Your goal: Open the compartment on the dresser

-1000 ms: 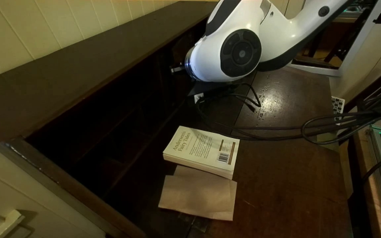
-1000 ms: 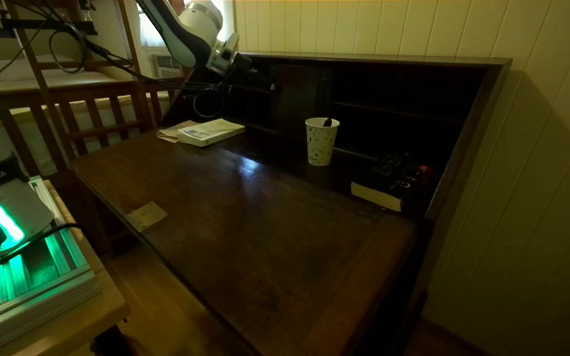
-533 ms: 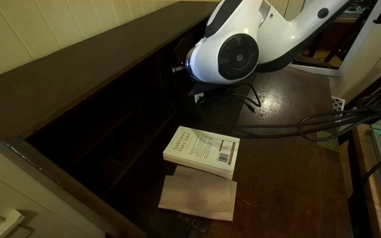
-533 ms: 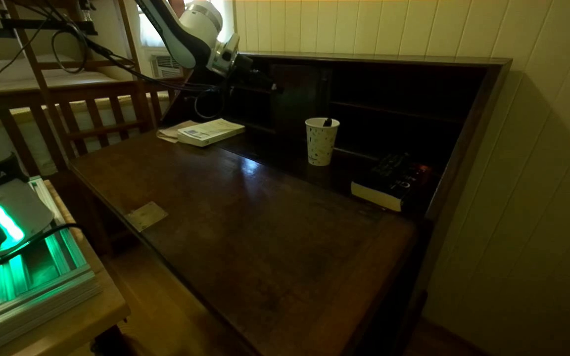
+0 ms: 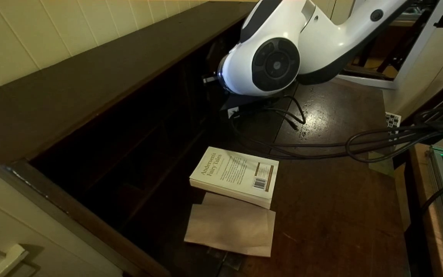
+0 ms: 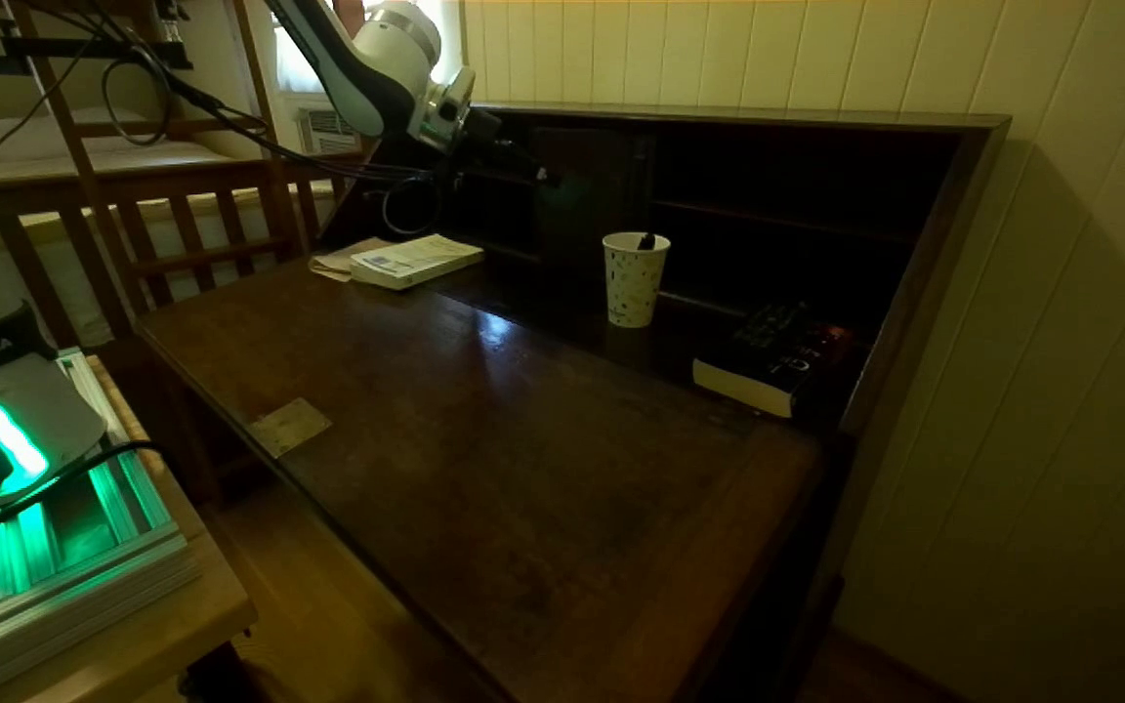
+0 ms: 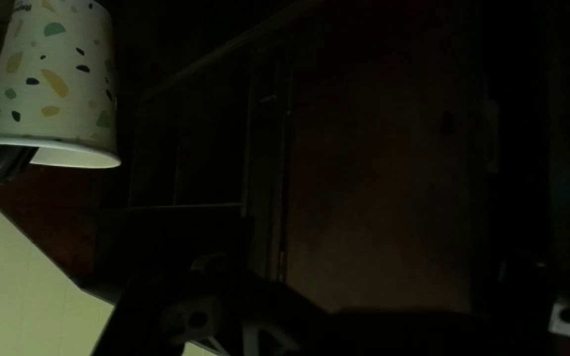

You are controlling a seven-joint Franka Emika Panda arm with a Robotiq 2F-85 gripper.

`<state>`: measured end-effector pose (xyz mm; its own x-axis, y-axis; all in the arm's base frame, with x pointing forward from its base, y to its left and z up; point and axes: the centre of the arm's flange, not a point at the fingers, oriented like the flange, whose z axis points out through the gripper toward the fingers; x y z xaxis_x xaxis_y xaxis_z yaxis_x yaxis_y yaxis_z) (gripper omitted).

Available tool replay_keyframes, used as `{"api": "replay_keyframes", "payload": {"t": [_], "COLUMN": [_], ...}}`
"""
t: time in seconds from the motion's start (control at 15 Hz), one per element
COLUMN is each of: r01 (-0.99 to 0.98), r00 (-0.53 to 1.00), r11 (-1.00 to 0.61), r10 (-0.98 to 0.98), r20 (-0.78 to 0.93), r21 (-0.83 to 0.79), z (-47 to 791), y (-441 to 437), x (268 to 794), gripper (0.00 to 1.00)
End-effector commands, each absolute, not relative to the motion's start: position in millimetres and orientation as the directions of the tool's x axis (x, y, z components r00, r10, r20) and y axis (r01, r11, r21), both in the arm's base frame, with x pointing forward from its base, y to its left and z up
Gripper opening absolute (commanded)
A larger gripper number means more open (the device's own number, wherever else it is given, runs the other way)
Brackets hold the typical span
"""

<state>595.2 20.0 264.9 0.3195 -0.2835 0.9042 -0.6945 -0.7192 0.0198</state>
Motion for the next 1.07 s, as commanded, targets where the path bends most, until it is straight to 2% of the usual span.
{"api": "replay_keyframes", "payload": {"t": [0.0,1.0], "r01": [-0.718,-0.738], "r00": [0.336,0.449], "r11": [-0.696,-0.66], "r10": [-0.309,-0.322], "r20": [0.89,0.834], "r21": [0.03,0.142], "z": [275.4,279.3], "y": [15.6,-6.0], "x": [580.4,547.3], "gripper": [1.0,1.0]}}
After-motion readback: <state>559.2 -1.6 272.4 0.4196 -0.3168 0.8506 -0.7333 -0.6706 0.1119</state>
